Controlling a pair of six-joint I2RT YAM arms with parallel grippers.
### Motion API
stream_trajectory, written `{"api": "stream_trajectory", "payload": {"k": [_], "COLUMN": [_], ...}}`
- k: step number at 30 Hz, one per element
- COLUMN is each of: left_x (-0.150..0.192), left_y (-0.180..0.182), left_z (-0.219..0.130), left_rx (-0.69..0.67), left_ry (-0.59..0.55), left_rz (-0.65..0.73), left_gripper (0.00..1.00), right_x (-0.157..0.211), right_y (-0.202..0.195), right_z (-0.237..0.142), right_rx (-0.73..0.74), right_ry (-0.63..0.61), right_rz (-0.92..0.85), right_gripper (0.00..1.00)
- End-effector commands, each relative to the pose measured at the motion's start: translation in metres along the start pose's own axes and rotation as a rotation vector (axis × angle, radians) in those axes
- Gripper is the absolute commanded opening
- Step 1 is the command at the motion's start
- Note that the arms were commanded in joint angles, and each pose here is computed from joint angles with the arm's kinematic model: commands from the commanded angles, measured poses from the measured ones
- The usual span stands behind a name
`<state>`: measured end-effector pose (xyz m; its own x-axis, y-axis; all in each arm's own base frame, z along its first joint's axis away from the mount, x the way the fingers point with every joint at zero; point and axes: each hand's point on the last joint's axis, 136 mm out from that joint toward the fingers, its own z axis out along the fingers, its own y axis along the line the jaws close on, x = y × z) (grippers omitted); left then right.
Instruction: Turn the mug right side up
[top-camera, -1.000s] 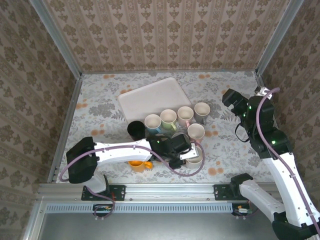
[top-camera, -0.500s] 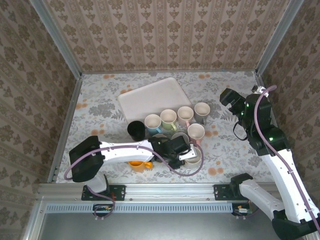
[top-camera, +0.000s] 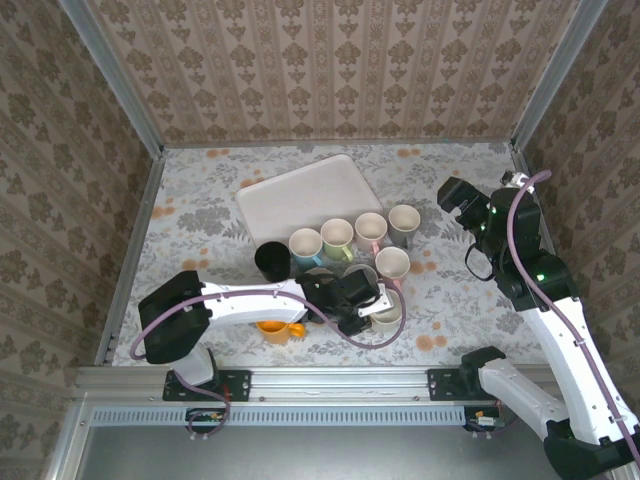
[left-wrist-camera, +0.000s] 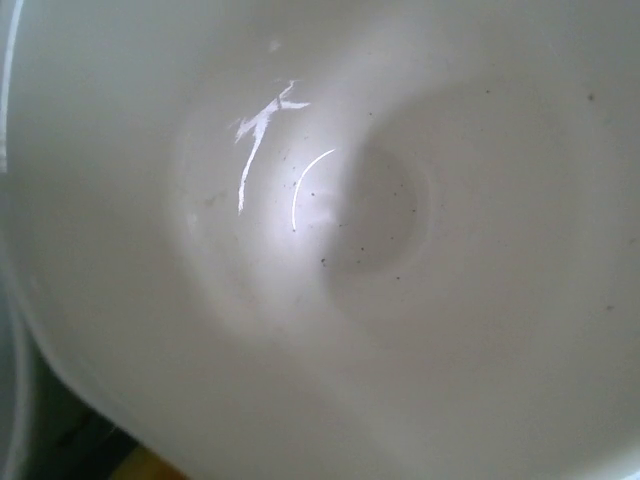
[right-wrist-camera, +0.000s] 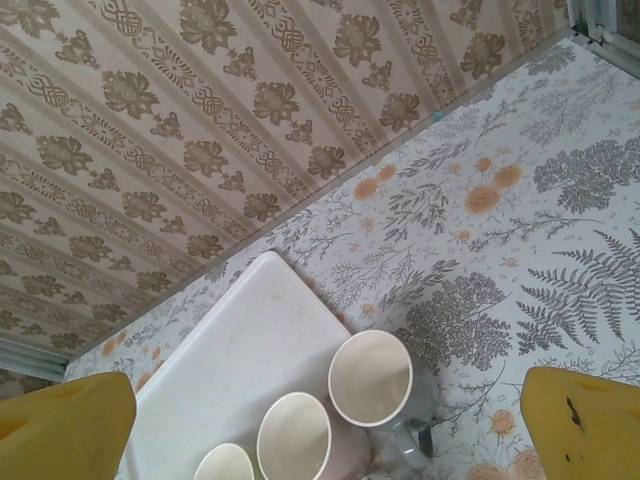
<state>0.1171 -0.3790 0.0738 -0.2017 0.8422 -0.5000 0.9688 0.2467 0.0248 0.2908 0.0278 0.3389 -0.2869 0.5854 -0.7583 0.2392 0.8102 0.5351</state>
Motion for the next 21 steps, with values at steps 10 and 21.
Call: {"api": "stream_trajectory", "payload": {"k": [10,21], "left_x": [-0.002,-0.041], "left_y": [-0.005,0.002], "left_z": [-0.029,-0.141], "left_rx": [0.039,0.062], "left_ry": [-0.048,-0.216], "left_rz": [-0.002,-0.015], "left_gripper": [0.44,0.54], "right_x": [0.003,-0.001], "right_y": [0.009,0.047], "right_z": [0.002,-0.024], "right_rx": [-0.043,-0.236], "right_ry": [0.016,0.059], "right_rz": [0.018,-0.168], "right_gripper": [1.00,1.00]}}
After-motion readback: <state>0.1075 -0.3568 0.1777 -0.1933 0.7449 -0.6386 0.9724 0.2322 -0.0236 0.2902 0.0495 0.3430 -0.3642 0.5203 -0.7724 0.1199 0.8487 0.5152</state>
